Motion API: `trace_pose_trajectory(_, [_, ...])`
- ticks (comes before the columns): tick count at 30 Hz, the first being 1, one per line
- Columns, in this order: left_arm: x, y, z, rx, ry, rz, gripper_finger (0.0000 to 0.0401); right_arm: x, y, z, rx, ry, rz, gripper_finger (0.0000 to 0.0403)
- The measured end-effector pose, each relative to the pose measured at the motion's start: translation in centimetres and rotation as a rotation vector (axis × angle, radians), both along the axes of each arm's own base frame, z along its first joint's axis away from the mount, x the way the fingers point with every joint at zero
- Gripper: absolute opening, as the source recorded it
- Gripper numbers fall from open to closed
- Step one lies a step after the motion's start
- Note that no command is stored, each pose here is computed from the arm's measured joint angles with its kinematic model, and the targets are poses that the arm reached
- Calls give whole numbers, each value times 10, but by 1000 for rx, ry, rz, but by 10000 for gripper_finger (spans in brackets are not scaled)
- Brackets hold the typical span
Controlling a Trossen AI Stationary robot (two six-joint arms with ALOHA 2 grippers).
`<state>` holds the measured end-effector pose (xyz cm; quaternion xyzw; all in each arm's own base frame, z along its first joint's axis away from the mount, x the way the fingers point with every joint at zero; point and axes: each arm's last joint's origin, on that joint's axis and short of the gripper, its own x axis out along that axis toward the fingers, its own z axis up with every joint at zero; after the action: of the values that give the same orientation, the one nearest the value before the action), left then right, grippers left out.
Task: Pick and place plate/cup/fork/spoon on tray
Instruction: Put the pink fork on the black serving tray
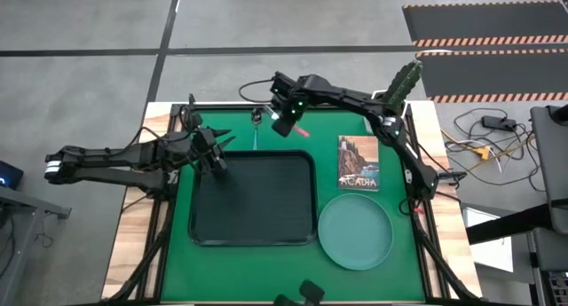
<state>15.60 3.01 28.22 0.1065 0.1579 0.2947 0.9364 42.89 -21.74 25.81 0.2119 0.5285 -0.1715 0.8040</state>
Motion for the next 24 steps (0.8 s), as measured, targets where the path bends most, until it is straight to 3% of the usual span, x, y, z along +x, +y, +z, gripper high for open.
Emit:
trace_pose_trajectory(4, [0, 0, -1, 0, 4, 0, 80, -6, 28, 16, 131, 32, -21, 29])
trace_pose_trajectory(11, [0, 0, -3, -1, 9, -1, 80, 10, 104, 16, 188, 129, 55, 29])
trace_pose_trajectory(19, [0, 0, -4, -2, 12, 0, 80, 25, 195, 3, 42, 202, 112, 29])
trace_pose_trajectory(24, [1, 0, -1, -21, -32, 2, 80, 33, 233, -15, -33, 157, 128, 29])
